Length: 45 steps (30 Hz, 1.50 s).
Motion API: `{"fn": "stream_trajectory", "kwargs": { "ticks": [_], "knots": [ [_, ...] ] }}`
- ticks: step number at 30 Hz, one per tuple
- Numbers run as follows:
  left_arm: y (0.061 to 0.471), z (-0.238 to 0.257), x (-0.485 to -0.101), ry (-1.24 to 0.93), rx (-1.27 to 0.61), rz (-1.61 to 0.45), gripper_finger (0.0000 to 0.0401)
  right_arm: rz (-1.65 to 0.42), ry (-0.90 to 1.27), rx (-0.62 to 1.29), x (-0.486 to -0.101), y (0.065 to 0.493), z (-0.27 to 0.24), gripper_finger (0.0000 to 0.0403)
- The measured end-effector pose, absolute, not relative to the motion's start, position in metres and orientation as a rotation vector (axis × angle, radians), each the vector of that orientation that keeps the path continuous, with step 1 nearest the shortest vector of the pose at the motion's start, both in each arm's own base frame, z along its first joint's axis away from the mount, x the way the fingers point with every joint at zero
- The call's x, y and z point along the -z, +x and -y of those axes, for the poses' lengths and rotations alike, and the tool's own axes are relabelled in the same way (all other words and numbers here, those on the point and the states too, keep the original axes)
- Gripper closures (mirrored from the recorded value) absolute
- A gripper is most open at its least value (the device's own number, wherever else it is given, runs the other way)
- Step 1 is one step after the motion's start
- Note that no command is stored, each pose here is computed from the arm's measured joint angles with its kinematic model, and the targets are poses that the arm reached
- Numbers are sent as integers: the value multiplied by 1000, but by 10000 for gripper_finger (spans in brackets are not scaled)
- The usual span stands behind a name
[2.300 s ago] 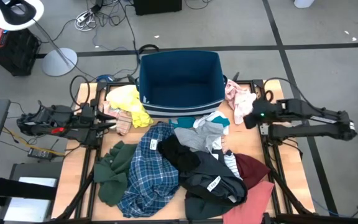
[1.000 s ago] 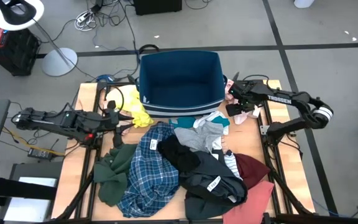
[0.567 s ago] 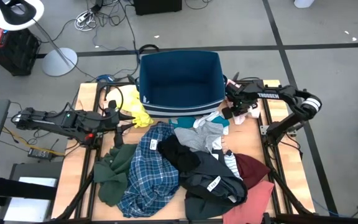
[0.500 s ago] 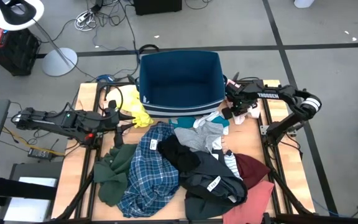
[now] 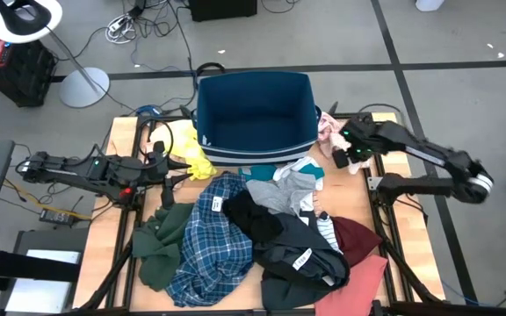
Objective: Sort clothes
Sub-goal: Put the white underwear into the laundry organizer
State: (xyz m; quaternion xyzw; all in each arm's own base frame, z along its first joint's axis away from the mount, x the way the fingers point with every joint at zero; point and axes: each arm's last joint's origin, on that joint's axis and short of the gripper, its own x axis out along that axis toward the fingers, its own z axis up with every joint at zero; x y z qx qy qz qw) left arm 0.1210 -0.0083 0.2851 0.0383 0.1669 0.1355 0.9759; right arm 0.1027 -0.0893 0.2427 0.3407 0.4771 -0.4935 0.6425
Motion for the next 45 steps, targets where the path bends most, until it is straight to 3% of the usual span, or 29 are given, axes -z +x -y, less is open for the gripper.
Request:
{"fn": "stream_trajectory", "kwargs": {
  "ticks": [8, 20, 32, 40, 45],
  "knots": [
    [122, 8, -288, 71, -273, -308, 280, -813, 721, 1109, -308, 75, 58, 402],
    [122, 8, -288, 72, -273, -310, 280, -467, 520, 1031, -410, 80, 55, 403],
    [122, 8, -288, 73, -273, -310, 280, -139, 257, 877, -505, 141, 85, 403],
    [122, 8, -288, 73, -274, -311, 280, -124, 204, 638, -521, 208, 112, 403],
    [122, 8, -288, 73, -274, -312, 280, -147, 193, 589, -517, 242, 129, 403]
  ]
}}
